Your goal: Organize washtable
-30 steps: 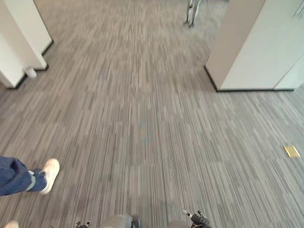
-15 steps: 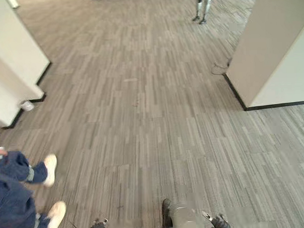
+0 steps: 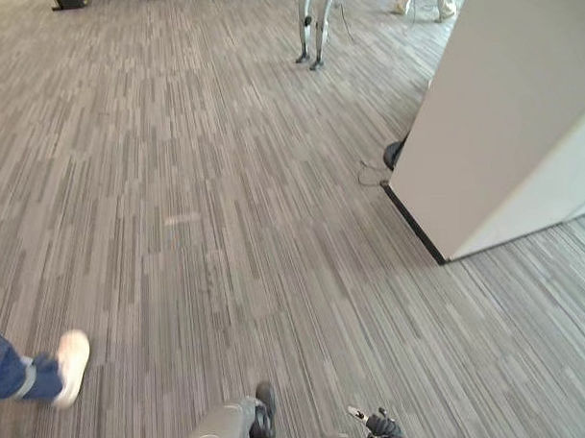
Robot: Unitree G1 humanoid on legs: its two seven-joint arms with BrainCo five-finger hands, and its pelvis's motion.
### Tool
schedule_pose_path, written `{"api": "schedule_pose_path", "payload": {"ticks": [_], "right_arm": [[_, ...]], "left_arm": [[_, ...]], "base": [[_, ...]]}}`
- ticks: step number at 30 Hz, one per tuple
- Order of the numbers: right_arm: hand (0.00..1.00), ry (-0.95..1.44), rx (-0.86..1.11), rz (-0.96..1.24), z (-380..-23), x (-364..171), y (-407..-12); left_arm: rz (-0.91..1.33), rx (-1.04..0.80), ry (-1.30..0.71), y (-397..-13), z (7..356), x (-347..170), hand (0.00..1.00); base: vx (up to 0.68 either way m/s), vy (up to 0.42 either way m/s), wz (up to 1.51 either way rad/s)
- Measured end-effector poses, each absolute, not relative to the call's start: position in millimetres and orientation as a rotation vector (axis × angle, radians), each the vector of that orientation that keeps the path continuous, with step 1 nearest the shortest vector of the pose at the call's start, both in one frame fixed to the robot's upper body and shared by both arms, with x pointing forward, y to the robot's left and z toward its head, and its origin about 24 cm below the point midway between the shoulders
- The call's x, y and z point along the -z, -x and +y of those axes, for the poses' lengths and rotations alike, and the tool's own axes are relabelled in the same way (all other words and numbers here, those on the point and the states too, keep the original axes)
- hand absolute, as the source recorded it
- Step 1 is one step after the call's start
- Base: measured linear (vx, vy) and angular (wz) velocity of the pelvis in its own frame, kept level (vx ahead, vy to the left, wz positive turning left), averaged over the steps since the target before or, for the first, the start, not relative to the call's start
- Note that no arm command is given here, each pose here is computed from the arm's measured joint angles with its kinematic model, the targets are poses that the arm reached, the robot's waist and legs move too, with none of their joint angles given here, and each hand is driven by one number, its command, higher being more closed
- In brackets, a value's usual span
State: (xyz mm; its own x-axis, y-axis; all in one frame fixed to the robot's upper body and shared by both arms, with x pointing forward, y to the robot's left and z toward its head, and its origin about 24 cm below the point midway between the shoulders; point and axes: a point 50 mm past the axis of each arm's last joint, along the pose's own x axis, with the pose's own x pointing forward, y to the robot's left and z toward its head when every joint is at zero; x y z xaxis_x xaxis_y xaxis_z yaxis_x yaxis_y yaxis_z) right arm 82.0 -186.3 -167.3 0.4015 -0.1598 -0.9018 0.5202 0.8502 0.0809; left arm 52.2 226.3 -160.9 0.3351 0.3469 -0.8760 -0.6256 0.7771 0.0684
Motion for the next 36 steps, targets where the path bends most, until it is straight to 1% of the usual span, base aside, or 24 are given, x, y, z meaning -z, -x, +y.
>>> {"api": "schedule_pose_path", "payload": {"ticks": [2, 4, 5, 6, 7, 8, 9, 11, 12, 13, 14, 17, 19, 22, 24, 26, 28, 29, 30, 33, 36], "right_arm": [[0.00, -0.373, 0.482, 1.008, -200.1, 161.9, -89.0], [0.00, -0.374, 0.511, 0.974, -208.3, 158.8, -90.8], [0.00, -0.383, 0.543, 1.007, -210.6, 161.7, -75.0], [0.00, -0.387, 0.553, 1.015, -210.9, 162.4, -71.0], [0.00, -0.406, 0.582, 1.069, -206.8, 166.3, -51.5], [0.00, -0.378, 0.588, 1.114, -209.5, 167.2, -38.5], [0.00, -0.371, 0.583, 1.121, -209.4, 167.4, -37.4], [0.00, -0.372, 0.559, 1.145, -202.8, 168.7, -33.6], [0.00, -0.327, 0.572, 1.125, -221.5, 164.6, -35.3], [0.00, -0.290, 0.565, 1.078, -230.0, 159.9, -50.4], [0.00, -0.294, 0.569, 1.051, -230.4, 158.2, -58.3], [0.00, -0.333, 0.543, 1.005, -220.7, 156.7, -79.2], [0.00, -0.362, 0.474, 0.971, -200.8, 155.0, -101.2], [0.00, -0.387, 0.454, 0.948, -190.4, 153.6, -111.7], [0.00, -0.386, 0.471, 0.968, -191.4, 156.0, -101.6], [0.00, -0.402, 0.476, 0.982, -187.2, 158.0, -97.8], [0.00, -0.443, 0.485, 1.003, -175.4, 160.8, -92.2], [0.00, -0.449, 0.498, 1.032, -175.9, 163.7, -84.8], [0.00, -0.432, 0.505, 1.015, -182.0, 162.5, -85.1], [0.00, -0.424, 0.505, 0.976, -185.0, 159.6, -89.9], [0.00, -0.435, 0.527, 0.962, -188.3, 158.6, -90.7]], "left_arm": [[1.037, -0.532, 0.246, -72.3, 215.9, 159.8, 0.00], [1.006, -0.470, 0.229, -91.8, 209.4, 157.2, 0.00], [0.970, -0.437, 0.247, -109.4, 201.7, 154.3, 0.00], [0.963, -0.431, 0.253, -112.3, 199.4, 153.7, 0.00], [0.943, -0.411, 0.269, -120.5, 191.7, 152.0, 0.00], [0.968, -0.444, 0.319, -106.6, 183.5, 156.3, 0.00], [0.974, -0.452, 0.327, -104.3, 182.7, 157.1, 0.00], [0.938, -0.510, 0.343, -104.7, 193.7, 153.7, 0.00], [0.956, -0.542, 0.385, -100.2, 186.8, 156.3, 0.00], [0.999, -0.548, 0.393, -87.6, 179.8, 160.2, 0.00], [1.002, -0.548, 0.390, -87.0, 179.6, 160.3, 0.00], [0.952, -0.566, 0.366, -91.4, 191.4, 155.1, 0.00], [0.890, -0.568, 0.352, -101.0, 198.5, 148.7, 0.00], [0.875, -0.566, 0.356, -103.3, 197.5, 147.7, 0.00], [0.873, -0.545, 0.342, -102.9, 195.0, 147.4, 0.00], [0.899, -0.496, 0.272, -101.3, 199.9, 148.5, 0.00], [0.905, -0.429, 0.165, -108.2, 211.8, 146.0, 0.00], [0.920, -0.379, 0.122, -113.1, 210.4, 146.4, 0.00], [0.941, -0.333, 0.108, -112.4, 202.2, 148.9, 0.00], [0.938, -0.279, 0.110, -122.0, 190.0, 149.1, 0.00], [0.934, -0.297, 0.173, -123.3, 180.0, 149.8, 0.00]], "base": [[0.73, 0.185, 0.59], [0.61, 0.066, 0.99], [0.84, 0.013, 1.23], [0.91, -0.082, 1.26], [0.88, -0.153, 0.90], [0.91, -0.167, 0.84], [1.01, -0.217, 0.82], [0.95, -0.241, 0.63], [0.98, -0.207, -0.11], [0.94, -0.158, -0.27], [0.88, -0.134, -0.28], [0.81, -0.141, -0.16], [0.83, -0.046, -0.38], [0.76, 0.134, -0.41], [0.82, 0.317, -0.91], [0.75, 0.338, -0.73], [0.75, 0.347, -0.09], [0.88, 0.391, 0.07], [0.86, 0.395, 0.08], [0.61, 0.230, 0.25], [0.53, 0.106, 0.55]]}}
